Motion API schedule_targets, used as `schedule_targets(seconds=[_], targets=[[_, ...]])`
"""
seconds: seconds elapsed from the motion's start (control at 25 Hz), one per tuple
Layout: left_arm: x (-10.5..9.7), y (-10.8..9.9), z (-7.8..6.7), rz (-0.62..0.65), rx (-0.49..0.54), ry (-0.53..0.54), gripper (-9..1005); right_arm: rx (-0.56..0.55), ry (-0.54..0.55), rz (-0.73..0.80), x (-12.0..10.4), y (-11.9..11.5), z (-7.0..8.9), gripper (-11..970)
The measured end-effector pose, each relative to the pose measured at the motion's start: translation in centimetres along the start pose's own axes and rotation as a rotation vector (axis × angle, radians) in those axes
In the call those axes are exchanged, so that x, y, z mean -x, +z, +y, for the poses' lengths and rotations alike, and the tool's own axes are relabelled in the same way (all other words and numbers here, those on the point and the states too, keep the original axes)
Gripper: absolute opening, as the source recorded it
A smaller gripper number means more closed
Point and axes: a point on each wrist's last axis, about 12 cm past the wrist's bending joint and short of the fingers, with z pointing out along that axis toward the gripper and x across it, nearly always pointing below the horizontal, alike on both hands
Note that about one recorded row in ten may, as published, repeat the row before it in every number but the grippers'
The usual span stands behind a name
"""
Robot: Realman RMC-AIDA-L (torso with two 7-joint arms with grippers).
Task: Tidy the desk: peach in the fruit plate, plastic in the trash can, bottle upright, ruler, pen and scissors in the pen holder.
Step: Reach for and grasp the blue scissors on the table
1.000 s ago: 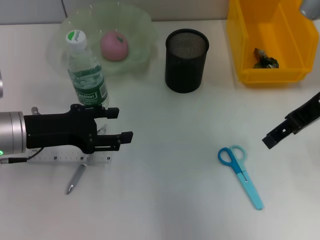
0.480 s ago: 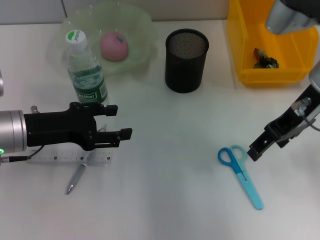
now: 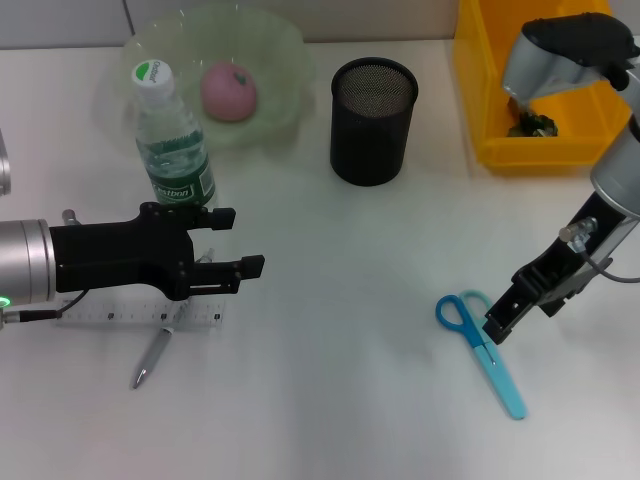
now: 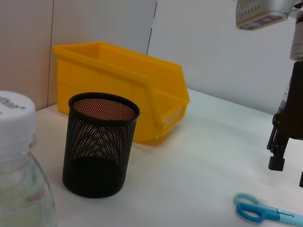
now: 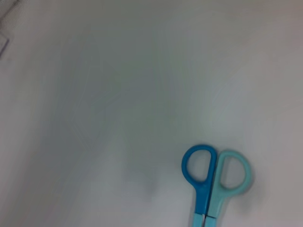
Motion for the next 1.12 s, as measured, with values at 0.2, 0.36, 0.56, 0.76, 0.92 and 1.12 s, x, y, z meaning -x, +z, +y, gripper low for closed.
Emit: schedule_targets(seconds=[0.2, 0.36, 0.56, 0.76, 0.92, 1.12], targets=[[0.0, 0.0, 0.1, 0.0, 0.004, 0.001, 776, -0.019, 0.001, -0.001, 0.4, 0.2, 0.3, 829], [-0.1, 0.1, 0.1, 0.0, 0.008, -0.007, 776, 0.016, 0.004, 0.015, 0.5, 0.9, 0.5, 825], [-0.1, 0.2, 0.1, 0.0, 0.008, 0.003, 776, 0.015, -0.003, 0.028, 0.5, 1.2, 0.7, 819], [0.1, 0.2, 0.2, -0.004, 0.008, 0.007, 776, 0.008, -0.007, 0.035, 0.5, 1.4, 0.7, 814], [0.2, 0.2, 0.2, -0.006, 0.01, 0.008, 776, -0.005, -0.014, 0.037, 0.5, 1.7, 0.7, 810], [0.3, 0.3, 0.4, -0.005, 0.015, 0.013, 776, -0.01, -0.008, 0.038, 0.5, 2.3, 0.6, 804]])
